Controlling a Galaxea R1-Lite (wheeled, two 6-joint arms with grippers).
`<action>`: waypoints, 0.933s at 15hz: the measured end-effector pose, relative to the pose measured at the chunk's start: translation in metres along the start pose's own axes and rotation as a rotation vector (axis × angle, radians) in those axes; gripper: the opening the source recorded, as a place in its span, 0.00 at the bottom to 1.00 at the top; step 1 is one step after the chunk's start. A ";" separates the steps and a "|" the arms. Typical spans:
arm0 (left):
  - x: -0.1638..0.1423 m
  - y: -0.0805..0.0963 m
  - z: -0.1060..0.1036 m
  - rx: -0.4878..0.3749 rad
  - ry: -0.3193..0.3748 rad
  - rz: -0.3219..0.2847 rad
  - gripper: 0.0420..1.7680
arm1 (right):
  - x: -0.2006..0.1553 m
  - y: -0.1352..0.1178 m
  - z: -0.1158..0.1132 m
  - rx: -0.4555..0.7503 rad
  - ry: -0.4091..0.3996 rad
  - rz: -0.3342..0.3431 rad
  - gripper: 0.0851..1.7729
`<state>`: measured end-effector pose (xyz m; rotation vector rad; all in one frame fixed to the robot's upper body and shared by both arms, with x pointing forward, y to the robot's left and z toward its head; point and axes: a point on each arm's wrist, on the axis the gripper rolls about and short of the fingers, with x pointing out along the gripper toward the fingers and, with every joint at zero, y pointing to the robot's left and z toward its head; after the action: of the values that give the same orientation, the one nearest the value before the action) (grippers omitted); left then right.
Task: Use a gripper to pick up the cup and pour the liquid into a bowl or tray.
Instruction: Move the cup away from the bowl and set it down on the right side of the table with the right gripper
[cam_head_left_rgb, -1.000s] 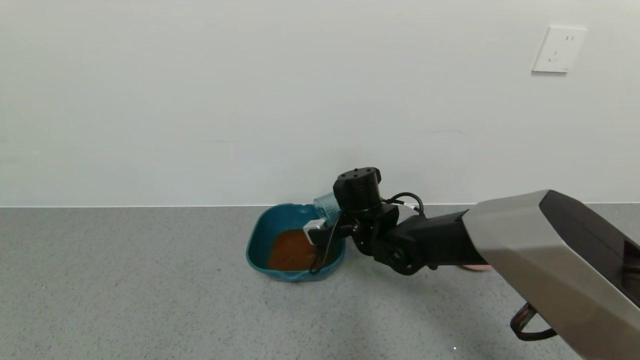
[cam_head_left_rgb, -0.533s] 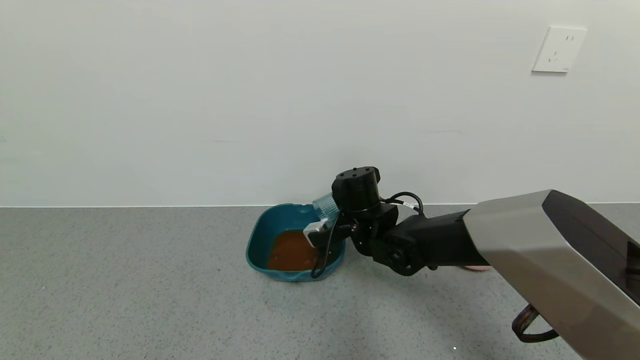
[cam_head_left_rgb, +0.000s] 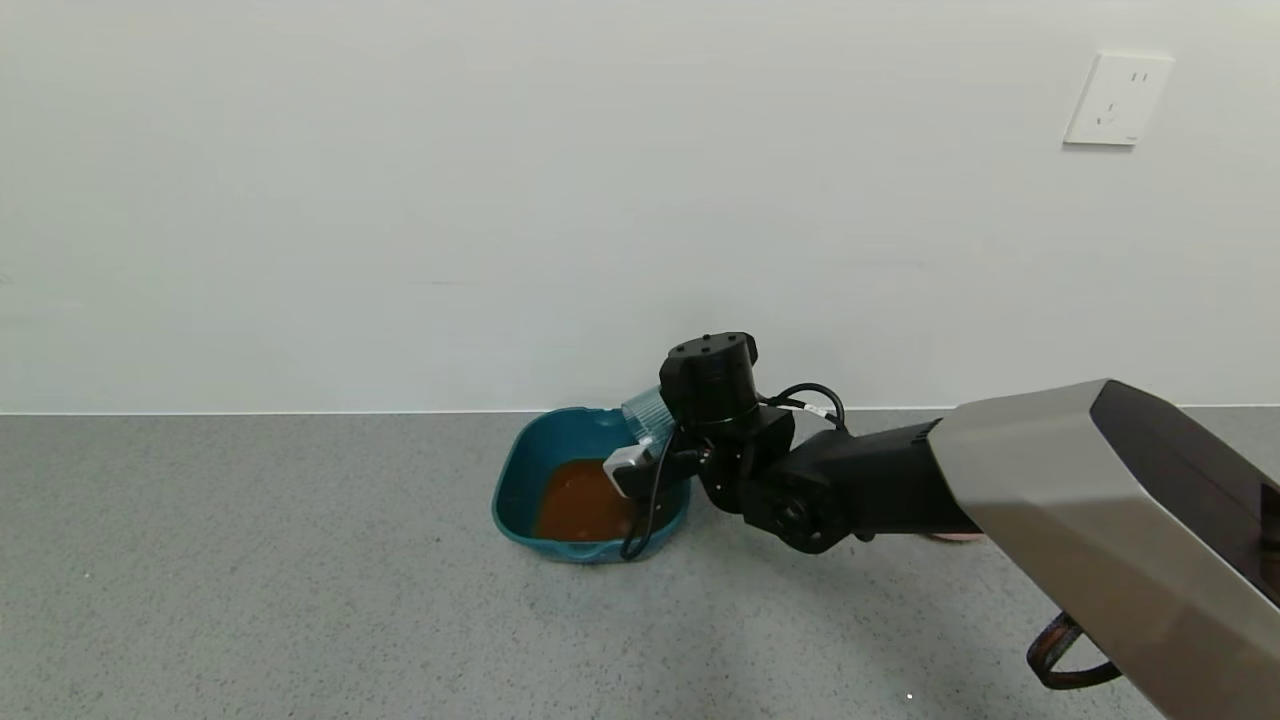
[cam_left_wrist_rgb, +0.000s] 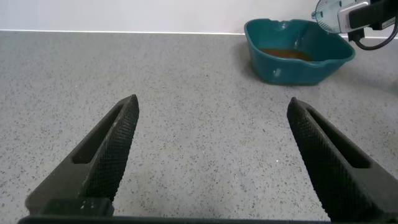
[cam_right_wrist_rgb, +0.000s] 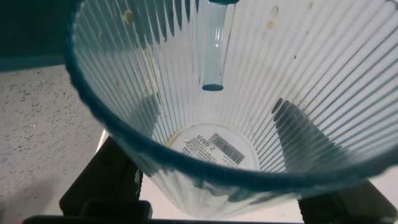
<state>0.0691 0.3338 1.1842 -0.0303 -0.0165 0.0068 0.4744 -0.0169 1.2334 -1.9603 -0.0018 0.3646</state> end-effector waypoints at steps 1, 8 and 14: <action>0.000 0.000 0.000 0.000 0.000 0.000 0.97 | 0.000 0.000 0.000 0.000 0.000 0.000 0.75; 0.000 0.000 0.000 0.000 0.000 0.000 0.97 | -0.003 -0.006 -0.005 0.026 0.002 -0.022 0.75; 0.000 0.000 0.000 0.000 0.000 0.000 0.97 | -0.015 -0.013 -0.012 0.291 -0.004 -0.024 0.75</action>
<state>0.0691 0.3338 1.1842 -0.0303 -0.0165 0.0068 0.4655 -0.0251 1.2533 -1.6706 0.0240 0.3334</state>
